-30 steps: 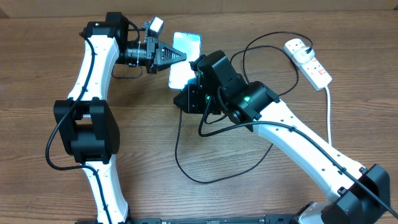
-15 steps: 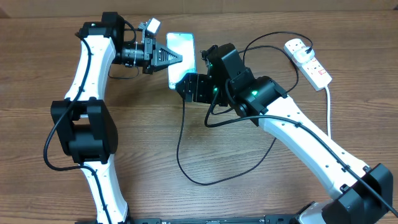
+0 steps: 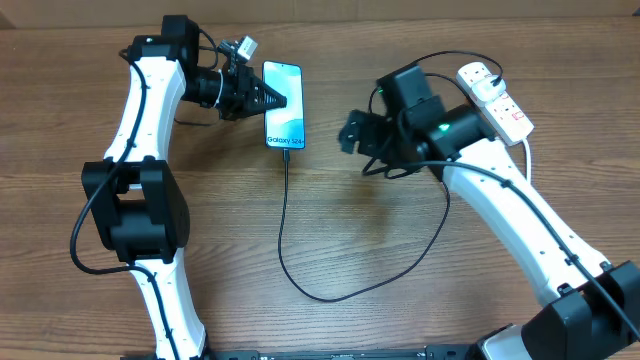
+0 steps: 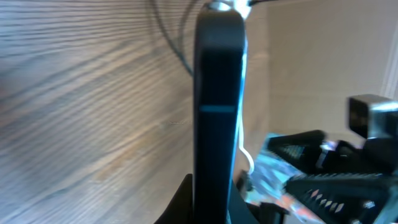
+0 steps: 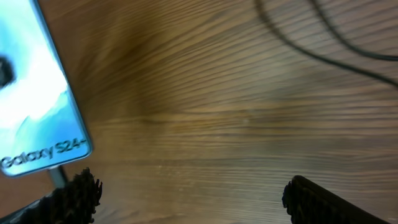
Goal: Plug charger to phone and switch on socket
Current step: 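Open the right gripper and withdraw it from the plugged phone, then lower the phone flat onto the table with the left gripper and release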
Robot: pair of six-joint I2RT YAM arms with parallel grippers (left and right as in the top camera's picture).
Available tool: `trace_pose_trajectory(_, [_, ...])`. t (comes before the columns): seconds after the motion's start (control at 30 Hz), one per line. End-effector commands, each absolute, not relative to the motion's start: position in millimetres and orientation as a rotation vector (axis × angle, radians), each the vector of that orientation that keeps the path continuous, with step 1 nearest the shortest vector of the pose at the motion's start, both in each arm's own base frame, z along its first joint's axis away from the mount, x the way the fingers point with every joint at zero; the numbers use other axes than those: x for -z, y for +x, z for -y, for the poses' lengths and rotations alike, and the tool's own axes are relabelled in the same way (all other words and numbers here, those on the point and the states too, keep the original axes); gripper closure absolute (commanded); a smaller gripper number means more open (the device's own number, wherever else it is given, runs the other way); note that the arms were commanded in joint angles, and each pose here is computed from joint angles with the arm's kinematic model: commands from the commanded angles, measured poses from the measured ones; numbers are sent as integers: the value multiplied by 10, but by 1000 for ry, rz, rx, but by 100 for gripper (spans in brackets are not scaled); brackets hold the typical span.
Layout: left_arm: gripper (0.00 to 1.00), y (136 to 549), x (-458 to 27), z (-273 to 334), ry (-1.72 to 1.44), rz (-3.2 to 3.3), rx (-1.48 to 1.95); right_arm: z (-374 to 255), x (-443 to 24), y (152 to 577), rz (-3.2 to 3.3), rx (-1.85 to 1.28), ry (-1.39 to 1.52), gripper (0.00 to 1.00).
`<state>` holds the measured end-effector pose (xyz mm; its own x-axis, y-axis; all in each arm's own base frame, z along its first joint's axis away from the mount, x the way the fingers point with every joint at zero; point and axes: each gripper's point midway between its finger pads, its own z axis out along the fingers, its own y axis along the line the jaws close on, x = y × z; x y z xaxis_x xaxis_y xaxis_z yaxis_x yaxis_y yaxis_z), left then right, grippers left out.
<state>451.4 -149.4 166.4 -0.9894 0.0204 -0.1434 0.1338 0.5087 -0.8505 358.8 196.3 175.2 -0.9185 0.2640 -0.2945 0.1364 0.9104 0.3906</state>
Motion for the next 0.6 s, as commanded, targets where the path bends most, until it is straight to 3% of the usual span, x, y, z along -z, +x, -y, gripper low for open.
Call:
trace_pose_trajectory(0.0, [96, 4536, -1476, 1584, 39, -2732, 1433, -1821, -1870, 3686, -2691, -495, 334, 5])
trace_pose_trajectory(0.57, [93, 4536, -774, 2004, 56, -2844, 1474, -1776, -1830, 3628, -2721, -474, 347, 5])
